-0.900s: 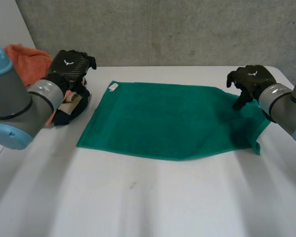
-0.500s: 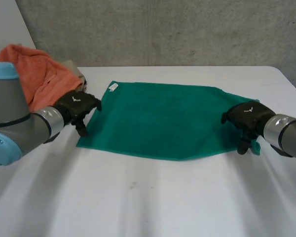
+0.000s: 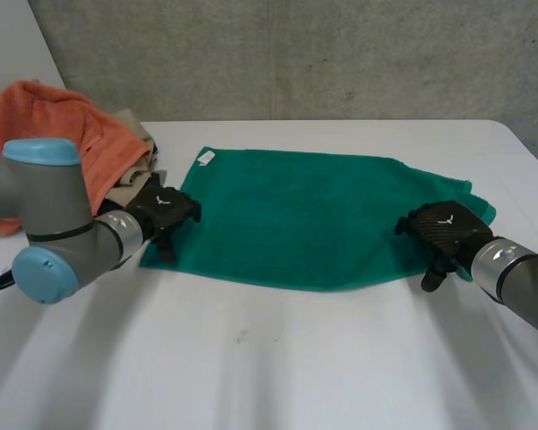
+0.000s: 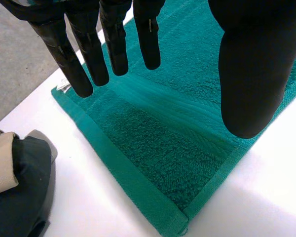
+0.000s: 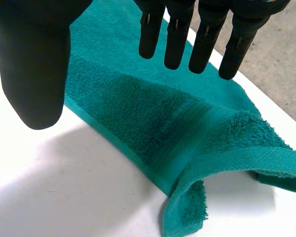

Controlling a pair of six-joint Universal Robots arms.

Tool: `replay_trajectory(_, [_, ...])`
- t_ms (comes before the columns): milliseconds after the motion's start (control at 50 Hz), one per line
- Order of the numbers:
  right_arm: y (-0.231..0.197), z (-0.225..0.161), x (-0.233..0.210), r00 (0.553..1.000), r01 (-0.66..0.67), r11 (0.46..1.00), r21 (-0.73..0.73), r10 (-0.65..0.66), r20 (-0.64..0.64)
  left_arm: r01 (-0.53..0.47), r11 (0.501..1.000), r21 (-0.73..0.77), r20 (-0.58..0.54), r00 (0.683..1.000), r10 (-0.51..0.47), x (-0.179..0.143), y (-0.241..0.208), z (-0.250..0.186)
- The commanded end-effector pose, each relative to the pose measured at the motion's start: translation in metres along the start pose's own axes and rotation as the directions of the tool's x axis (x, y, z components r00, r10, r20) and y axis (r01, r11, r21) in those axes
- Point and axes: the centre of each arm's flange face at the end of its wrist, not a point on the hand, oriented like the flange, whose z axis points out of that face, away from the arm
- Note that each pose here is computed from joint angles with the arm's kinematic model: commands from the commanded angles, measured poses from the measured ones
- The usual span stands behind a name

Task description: Fold the laundry.

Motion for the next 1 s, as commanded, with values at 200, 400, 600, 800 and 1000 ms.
replay_trajectory(200, [0.005,0.004,0.001,1.0,0.012,1.0,-0.001,-0.012,-0.005,-0.069,0.995,-0.07,-0.01,0.998,0.068,0.014,0.004,0.008])
replay_trajectory(400, [0.006,0.004,-0.001,1.0,0.014,1.0,-0.002,-0.014,-0.001,-0.088,0.992,-0.09,0.021,0.996,0.091,0.016,0.004,0.015])
replay_trajectory(600, [0.006,0.003,-0.002,1.0,0.019,1.0,-0.001,-0.019,-0.001,-0.134,0.985,-0.106,0.049,0.989,0.14,0.022,0.0,0.023])
replay_trajectory(800, [0.006,0.002,-0.003,1.0,0.026,1.0,0.007,-0.026,0.0,-0.166,0.979,-0.121,0.057,0.983,0.174,0.027,-0.002,0.027])
replay_trajectory(1000, [0.004,-0.001,-0.001,0.999,0.031,0.999,0.018,-0.031,-0.011,-0.21,0.968,-0.14,0.07,0.973,0.221,0.03,-0.004,0.035])
